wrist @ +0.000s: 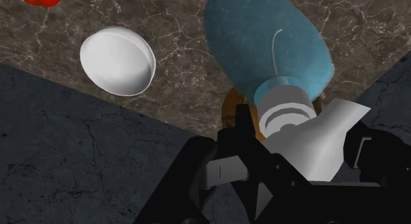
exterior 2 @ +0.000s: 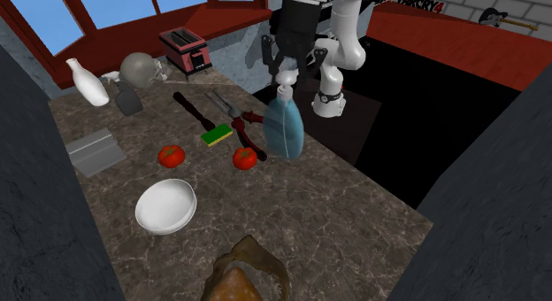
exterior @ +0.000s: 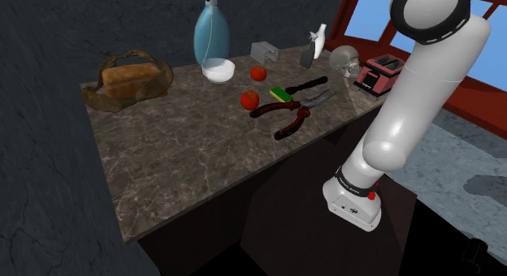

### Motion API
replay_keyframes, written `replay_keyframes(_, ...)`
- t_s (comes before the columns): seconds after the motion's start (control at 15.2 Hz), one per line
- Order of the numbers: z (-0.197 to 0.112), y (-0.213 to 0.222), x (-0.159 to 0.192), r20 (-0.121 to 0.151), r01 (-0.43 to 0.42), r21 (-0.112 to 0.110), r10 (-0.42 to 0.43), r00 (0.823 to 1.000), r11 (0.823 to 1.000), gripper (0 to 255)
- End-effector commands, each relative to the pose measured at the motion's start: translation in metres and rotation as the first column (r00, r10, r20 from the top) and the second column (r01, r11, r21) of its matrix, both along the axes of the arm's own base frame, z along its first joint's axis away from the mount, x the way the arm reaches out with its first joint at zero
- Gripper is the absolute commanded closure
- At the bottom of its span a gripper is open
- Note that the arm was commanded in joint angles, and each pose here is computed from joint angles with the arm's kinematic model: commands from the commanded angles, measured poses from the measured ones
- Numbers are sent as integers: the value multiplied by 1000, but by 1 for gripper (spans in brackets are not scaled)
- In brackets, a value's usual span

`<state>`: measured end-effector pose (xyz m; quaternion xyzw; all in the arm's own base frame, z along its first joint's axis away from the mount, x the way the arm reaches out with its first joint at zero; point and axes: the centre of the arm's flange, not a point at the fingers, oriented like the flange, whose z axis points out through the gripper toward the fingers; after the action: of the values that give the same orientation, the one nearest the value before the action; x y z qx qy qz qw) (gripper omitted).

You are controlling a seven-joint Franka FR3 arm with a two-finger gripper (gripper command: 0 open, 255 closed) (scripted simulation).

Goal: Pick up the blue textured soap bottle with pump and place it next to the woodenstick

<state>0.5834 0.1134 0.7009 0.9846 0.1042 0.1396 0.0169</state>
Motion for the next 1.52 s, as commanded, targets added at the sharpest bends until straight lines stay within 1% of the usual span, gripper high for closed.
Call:
replay_keyframes(0.0, 12, 0, 0, 0, 0, 0, 0, 1000, 1000, 255)
replay_keyframes(0.66, 62, 0, 0, 0, 0, 0, 0, 1000, 1000, 255)
replay_keyframes(1.45, 20, -134, -75, 0, 0, 0, 0, 1000, 1000, 255)
